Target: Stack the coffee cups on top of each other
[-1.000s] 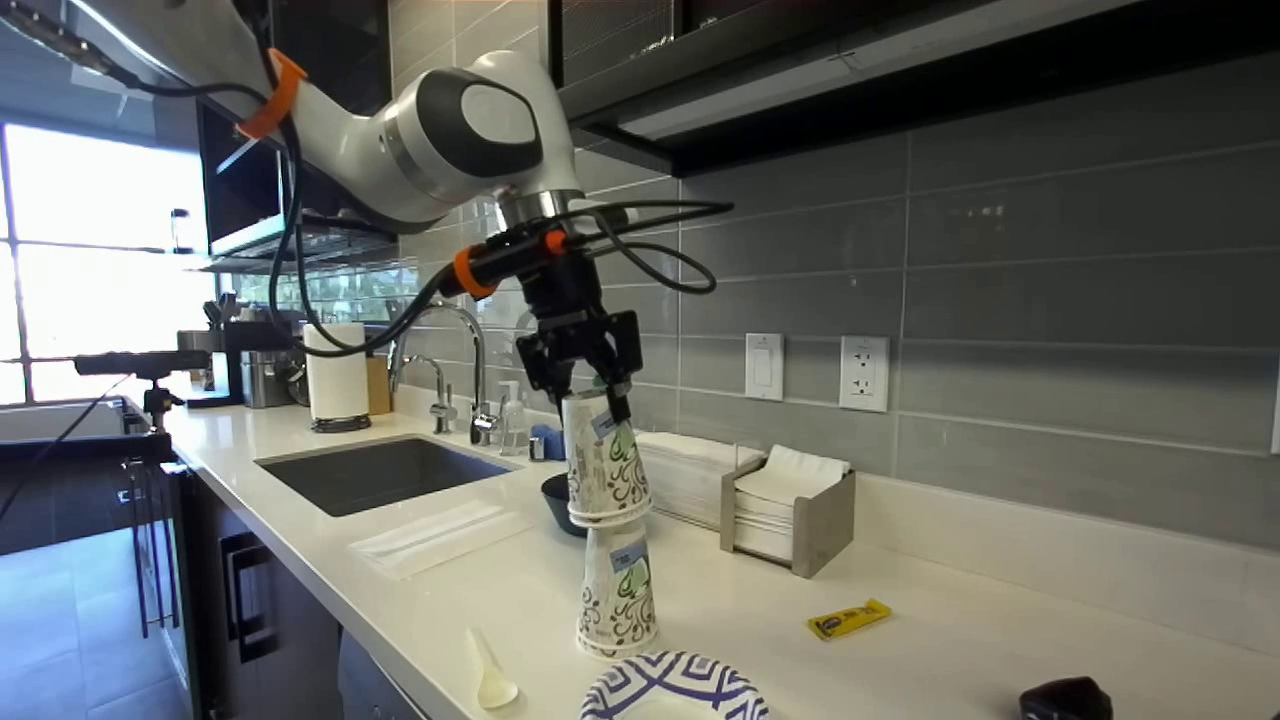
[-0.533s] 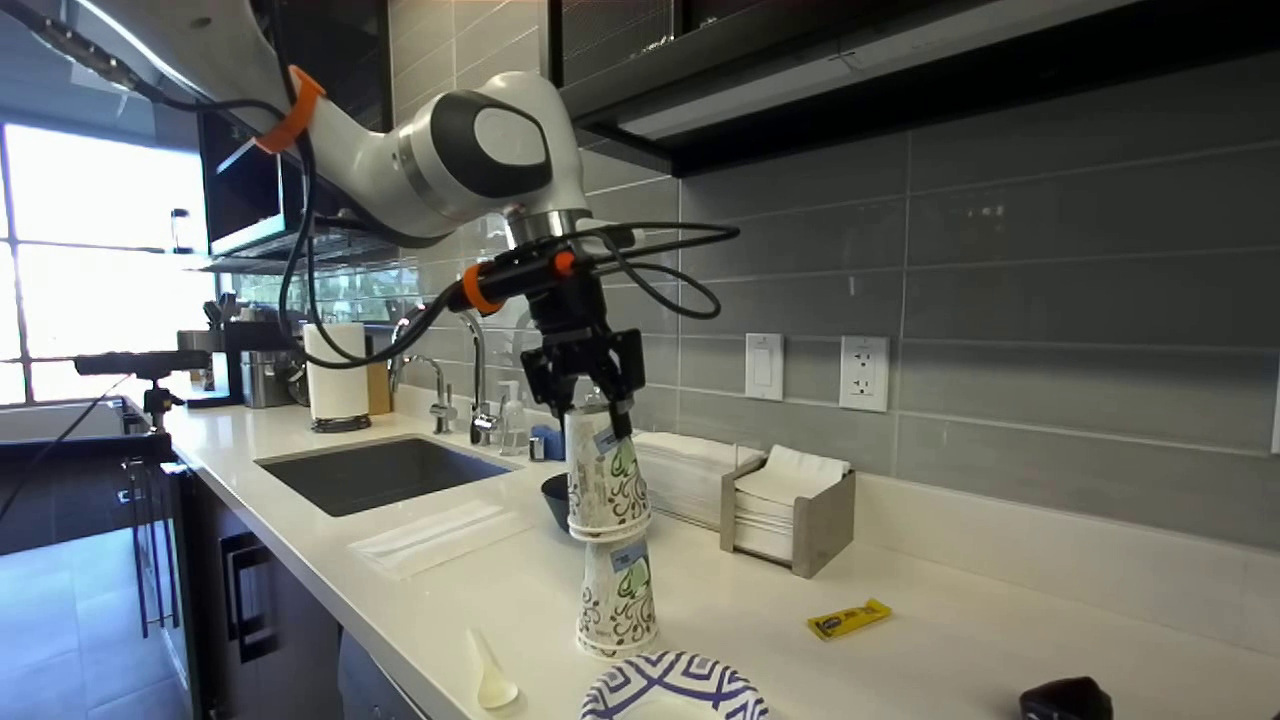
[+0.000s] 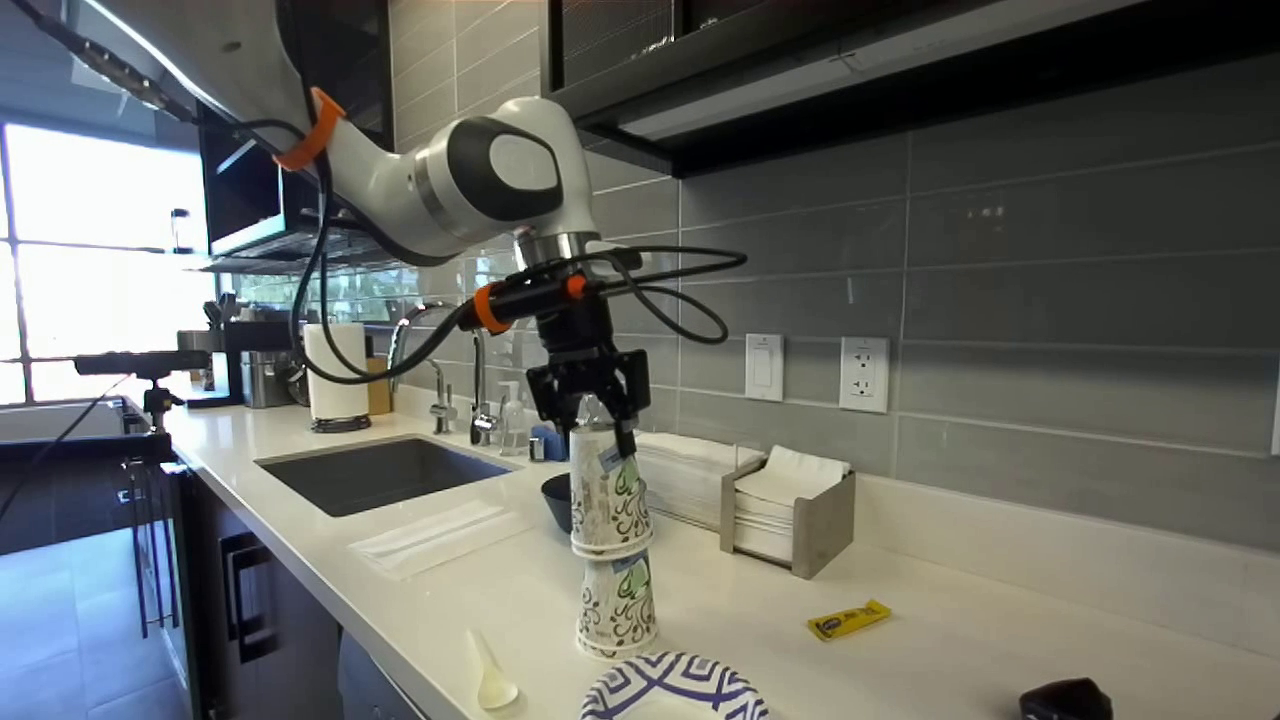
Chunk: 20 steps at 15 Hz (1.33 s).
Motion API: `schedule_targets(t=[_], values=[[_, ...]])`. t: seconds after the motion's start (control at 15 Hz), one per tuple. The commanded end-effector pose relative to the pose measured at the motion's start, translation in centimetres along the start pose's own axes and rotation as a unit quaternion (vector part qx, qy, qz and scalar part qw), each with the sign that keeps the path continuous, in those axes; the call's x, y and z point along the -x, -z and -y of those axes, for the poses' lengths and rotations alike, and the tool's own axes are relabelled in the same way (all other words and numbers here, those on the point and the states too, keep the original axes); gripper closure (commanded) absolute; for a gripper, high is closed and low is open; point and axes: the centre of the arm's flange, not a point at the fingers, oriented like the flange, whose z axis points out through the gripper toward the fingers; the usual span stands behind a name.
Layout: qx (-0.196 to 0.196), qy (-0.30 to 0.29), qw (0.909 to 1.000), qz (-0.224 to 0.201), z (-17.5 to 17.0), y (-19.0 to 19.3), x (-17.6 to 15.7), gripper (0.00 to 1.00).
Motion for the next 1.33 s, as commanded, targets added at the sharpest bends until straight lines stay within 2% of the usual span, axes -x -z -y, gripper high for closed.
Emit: schedule_targets(t=[0.0, 0.47, 0.93, 1.0, 1.07, 1.27], values=[[-0.015, 0.009, 0.9998, 0.005, -0.3, -2.0, -1.2, 0.57], [-0.029, 0.02, 0.9993, 0.013, 0.7, -5.3, -3.0, 0.57], [-0.032, 0.031, 0.999, -0.005, 1.3, -5.5, -5.3, 0.57], [-0.034, 0.033, 0.9988, -0.011, 1.5, -5.4, -5.6, 0.51], [-0.037, 0.035, 0.9986, -0.016, 1.6, -5.3, -5.8, 0.08], [-0.041, 0.038, 0.9981, -0.027, 1.8, -4.8, -5.7, 0.0]])
